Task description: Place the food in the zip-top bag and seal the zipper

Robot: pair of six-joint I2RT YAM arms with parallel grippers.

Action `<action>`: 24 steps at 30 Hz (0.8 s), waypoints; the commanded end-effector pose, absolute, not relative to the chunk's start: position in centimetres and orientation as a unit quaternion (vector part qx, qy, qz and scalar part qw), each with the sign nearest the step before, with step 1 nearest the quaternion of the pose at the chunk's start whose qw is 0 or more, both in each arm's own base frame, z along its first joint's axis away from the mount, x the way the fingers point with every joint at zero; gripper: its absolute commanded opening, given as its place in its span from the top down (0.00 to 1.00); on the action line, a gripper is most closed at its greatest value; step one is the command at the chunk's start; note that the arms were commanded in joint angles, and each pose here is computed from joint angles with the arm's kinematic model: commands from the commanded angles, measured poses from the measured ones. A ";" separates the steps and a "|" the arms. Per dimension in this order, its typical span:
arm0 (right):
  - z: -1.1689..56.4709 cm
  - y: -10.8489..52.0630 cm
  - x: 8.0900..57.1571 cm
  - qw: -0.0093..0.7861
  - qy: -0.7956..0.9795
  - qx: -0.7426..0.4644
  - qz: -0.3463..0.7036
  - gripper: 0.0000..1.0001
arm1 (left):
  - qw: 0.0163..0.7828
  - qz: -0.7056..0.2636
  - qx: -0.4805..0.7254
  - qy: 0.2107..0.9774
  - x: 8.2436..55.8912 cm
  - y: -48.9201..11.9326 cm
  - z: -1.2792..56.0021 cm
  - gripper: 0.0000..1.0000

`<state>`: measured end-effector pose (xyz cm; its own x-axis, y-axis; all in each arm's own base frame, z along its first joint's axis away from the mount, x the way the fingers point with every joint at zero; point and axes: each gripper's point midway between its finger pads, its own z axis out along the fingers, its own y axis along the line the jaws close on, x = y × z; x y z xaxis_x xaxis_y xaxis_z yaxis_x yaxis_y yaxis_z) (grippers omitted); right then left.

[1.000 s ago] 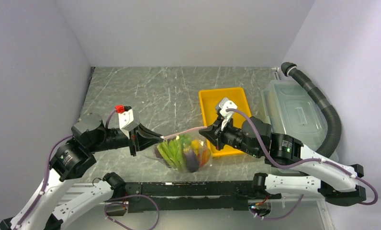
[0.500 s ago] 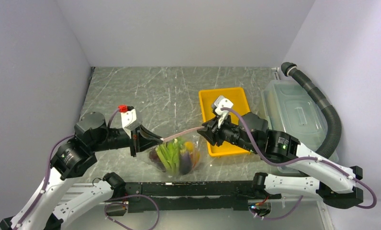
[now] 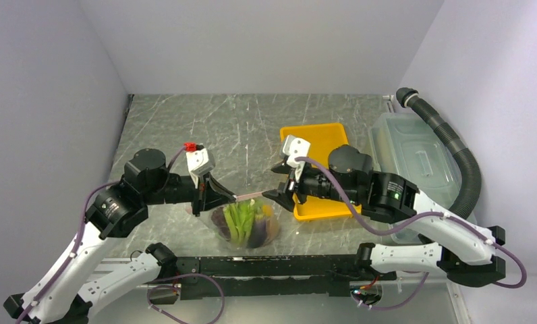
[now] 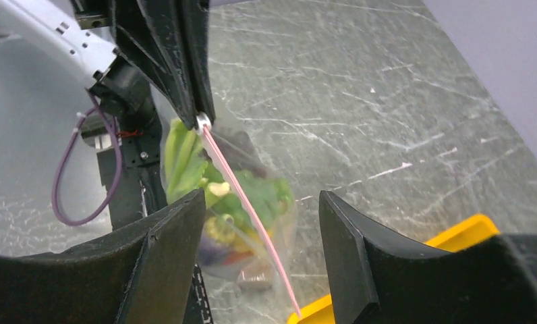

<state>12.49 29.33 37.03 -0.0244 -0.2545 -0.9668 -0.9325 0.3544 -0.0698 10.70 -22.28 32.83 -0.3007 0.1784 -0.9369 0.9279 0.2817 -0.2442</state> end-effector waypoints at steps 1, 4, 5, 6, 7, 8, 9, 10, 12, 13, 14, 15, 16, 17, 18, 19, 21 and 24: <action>38.0 30.6 11.5 0.511 0.592 -0.527 0.332 0.34 | 0.470 -0.464 0.439 0.609 9.8 -22.8 37.1 1.00; 37.5 31.5 10.9 0.495 0.575 -0.558 0.336 0.32 | 0.462 -0.471 0.445 0.605 9.5 -23.0 37.1 1.00; 37.3 31.8 10.6 0.487 0.569 -0.567 0.342 0.32 | 0.462 -0.473 0.445 0.605 9.4 -23.0 37.1 1.00; 37.2 32.1 10.3 0.481 0.565 -0.574 0.347 0.31 | 0.461 -0.474 0.446 0.604 9.4 -23.0 37.1 1.00; 37.0 32.4 10.0 0.474 0.561 -0.581 0.352 0.31 | 0.462 -0.475 0.446 0.602 9.4 -23.0 37.2 1.00; 36.7 32.7 10.0 0.468 0.560 -0.585 0.354 0.31 | 0.461 -0.476 0.446 0.601 9.4 -23.1 37.2 1.00; 36.3 33.0 10.0 0.464 0.561 -0.587 0.354 0.31 | 0.462 -0.478 0.446 0.600 9.3 -23.1 37.3 1.00; 35.9 33.2 10.1 0.461 0.563 -0.588 0.354 0.31 | 0.461 -0.479 0.446 0.598 9.2 -23.1 37.3 1.00; 35.2 33.6 10.1 0.454 0.564 -0.592 0.355 0.31 | 0.462 -0.482 0.447 0.595 9.1 -23.1 37.4 1.00; 34.8 33.8 10.1 0.449 0.564 -0.594 0.357 0.31 | 0.462 -0.483 0.447 0.594 9.0 -23.1 37.4 1.00; 34.5 34.0 10.1 0.445 0.564 -0.596 0.360 0.31 | 0.463 -0.483 0.447 0.594 9.0 -23.1 37.4 1.00; 34.1 34.2 10.0 0.439 0.565 -0.597 0.362 0.32 | 0.462 -0.485 0.447 0.592 8.9 -23.1 37.5 1.00; 33.9 34.4 10.1 0.438 0.567 -0.596 0.363 0.33 | 0.462 -0.487 0.448 0.590 8.8 -23.1 37.5 1.00; 33.7 34.5 10.1 0.436 0.566 -0.596 0.366 0.34 | 0.460 -0.489 0.449 0.589 8.8 -23.1 37.6 1.00; 33.5 34.7 10.1 0.433 0.567 -0.596 0.368 0.35 | 0.458 -0.491 0.450 0.589 8.7 -23.2 37.6 1.00; 33.3 34.8 10.1 0.430 0.566 -0.597 0.371 0.36 | 0.458 -0.492 0.451 0.587 8.6 -23.2 37.6 1.00; 33.0 35.1 10.1 0.423 0.567 -0.598 0.376 0.41 | 0.457 -0.495 0.453 0.584 8.5 -23.2 37.7 1.00; 32.3 35.5 10.1 0.407 0.570 -0.602 0.384 0.55 | 0.457 -0.496 0.454 0.582 8.4 -23.2 37.7 1.00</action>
<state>10.32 34.44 31.77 0.0509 -0.4169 -0.9075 -0.9973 0.0265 -0.0682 9.16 -22.94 33.08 -0.3115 0.1879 -0.9315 0.9433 0.1793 -0.2793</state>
